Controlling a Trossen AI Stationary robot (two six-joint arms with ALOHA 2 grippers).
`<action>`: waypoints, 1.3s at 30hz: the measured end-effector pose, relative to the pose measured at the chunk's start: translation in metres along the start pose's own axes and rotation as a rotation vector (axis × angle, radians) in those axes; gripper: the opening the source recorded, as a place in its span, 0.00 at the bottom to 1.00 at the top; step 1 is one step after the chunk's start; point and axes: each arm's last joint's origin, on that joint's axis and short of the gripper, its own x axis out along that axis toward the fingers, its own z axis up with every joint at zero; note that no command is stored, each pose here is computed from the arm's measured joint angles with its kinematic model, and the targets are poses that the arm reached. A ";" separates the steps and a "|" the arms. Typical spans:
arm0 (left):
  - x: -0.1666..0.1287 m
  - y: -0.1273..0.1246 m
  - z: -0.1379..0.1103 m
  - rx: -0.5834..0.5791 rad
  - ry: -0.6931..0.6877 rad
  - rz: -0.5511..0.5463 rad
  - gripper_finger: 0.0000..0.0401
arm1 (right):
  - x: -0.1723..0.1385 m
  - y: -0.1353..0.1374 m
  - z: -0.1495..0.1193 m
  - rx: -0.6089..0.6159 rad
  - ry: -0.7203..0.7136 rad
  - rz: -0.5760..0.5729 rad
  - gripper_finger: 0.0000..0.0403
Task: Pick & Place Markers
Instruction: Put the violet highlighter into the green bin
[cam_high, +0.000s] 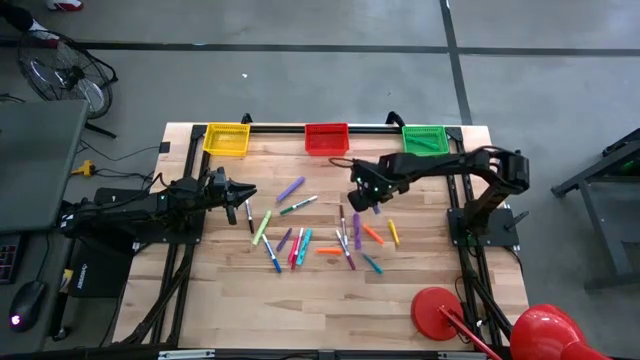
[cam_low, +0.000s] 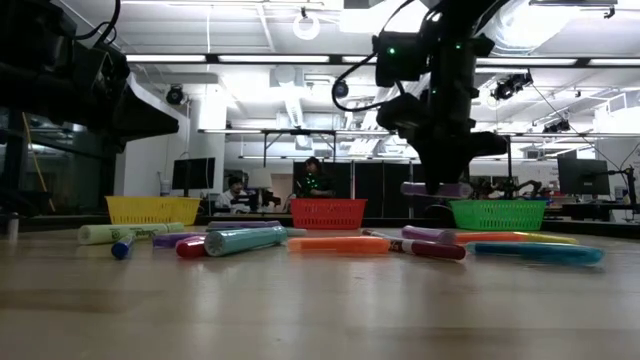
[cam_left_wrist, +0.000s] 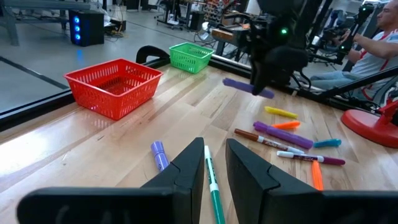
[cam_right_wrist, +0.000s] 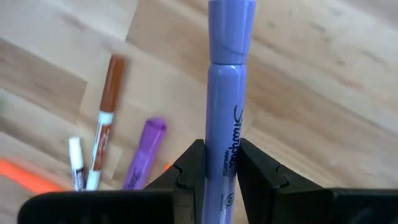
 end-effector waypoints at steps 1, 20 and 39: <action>0.000 0.000 0.000 0.000 0.000 0.000 0.16 | 0.000 -0.002 0.003 0.012 -0.003 -0.001 0.16; 0.000 0.000 0.000 0.000 0.000 0.000 0.16 | -0.035 -0.070 0.054 0.197 -0.130 -0.051 0.16; 0.000 0.000 0.000 0.000 0.000 0.000 0.16 | -0.059 -0.125 0.078 0.829 -0.415 -0.187 0.16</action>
